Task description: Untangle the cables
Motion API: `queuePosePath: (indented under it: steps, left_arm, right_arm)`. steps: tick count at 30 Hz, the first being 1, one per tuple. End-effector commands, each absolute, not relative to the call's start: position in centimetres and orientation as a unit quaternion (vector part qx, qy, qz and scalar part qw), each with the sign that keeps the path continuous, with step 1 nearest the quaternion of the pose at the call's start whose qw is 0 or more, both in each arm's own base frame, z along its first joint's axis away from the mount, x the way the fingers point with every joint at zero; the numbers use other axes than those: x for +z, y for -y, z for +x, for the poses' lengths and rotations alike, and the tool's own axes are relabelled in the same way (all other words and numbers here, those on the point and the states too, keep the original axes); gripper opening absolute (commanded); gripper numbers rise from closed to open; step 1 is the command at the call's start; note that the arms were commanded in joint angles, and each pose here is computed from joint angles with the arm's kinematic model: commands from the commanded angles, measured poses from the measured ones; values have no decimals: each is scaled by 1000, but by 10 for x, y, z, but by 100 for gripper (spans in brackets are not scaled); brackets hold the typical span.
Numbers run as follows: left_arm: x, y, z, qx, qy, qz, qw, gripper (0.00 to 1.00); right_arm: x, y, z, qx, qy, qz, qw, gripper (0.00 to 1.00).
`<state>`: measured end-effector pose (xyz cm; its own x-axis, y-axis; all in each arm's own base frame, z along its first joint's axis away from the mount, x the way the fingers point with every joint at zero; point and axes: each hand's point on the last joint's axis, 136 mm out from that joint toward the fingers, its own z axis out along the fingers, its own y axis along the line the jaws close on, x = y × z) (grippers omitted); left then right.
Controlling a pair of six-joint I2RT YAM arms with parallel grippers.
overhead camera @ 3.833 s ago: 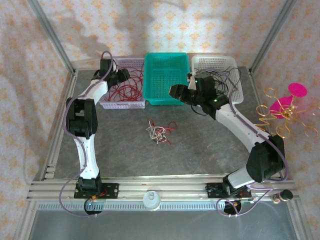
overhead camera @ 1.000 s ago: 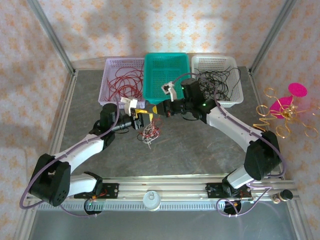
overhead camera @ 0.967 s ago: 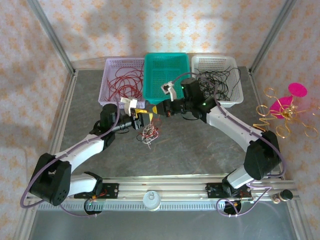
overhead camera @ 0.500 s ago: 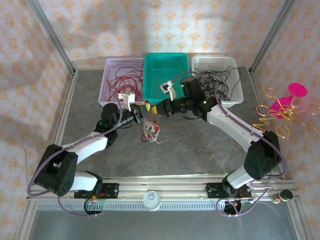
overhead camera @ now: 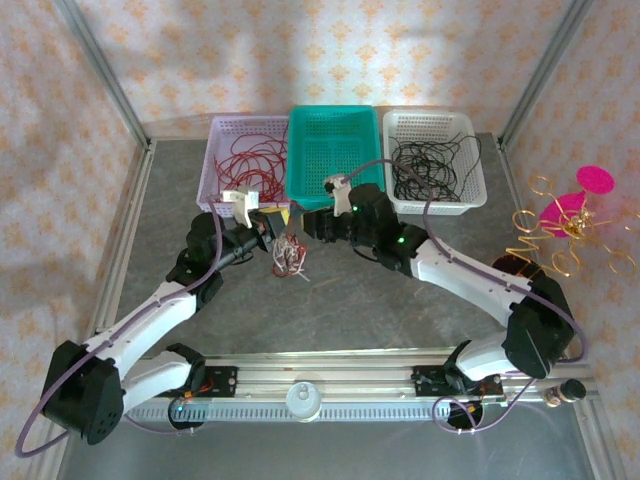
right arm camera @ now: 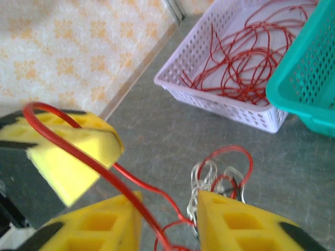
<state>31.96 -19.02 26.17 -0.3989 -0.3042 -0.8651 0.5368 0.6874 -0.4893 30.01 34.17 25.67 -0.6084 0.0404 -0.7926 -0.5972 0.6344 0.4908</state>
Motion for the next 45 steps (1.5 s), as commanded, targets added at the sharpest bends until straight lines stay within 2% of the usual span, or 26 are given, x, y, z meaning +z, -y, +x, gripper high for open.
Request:
queuePosePath:
  steps: [1,6,12,22,27,39,45]
  left_arm:
    - [280,187,318,-368,-743,79,553,0]
    - [299,186,311,-363,-743,75,557,0]
    - [330,173,300,-352,-732,59,580,0]
    - [399,162,288,-344,-711,57,610,0]
    - [436,158,286,-343,-697,57,628,0]
    - [499,151,277,-348,-667,52,657,0]
    - [526,146,270,-355,-647,47,674,0]
  right_arm:
    - [275,-342,327,371,-784,-113,484,39]
    - [257,-348,346,325,-796,-68,506,43]
    - [204,-331,357,264,-830,-20,491,41]
    - [132,-302,338,211,-865,-27,454,30]
    - [102,-288,331,185,-881,-25,434,28]
    - [57,-246,309,132,-901,-9,412,28]
    - [41,-231,300,114,-909,-4,401,34]
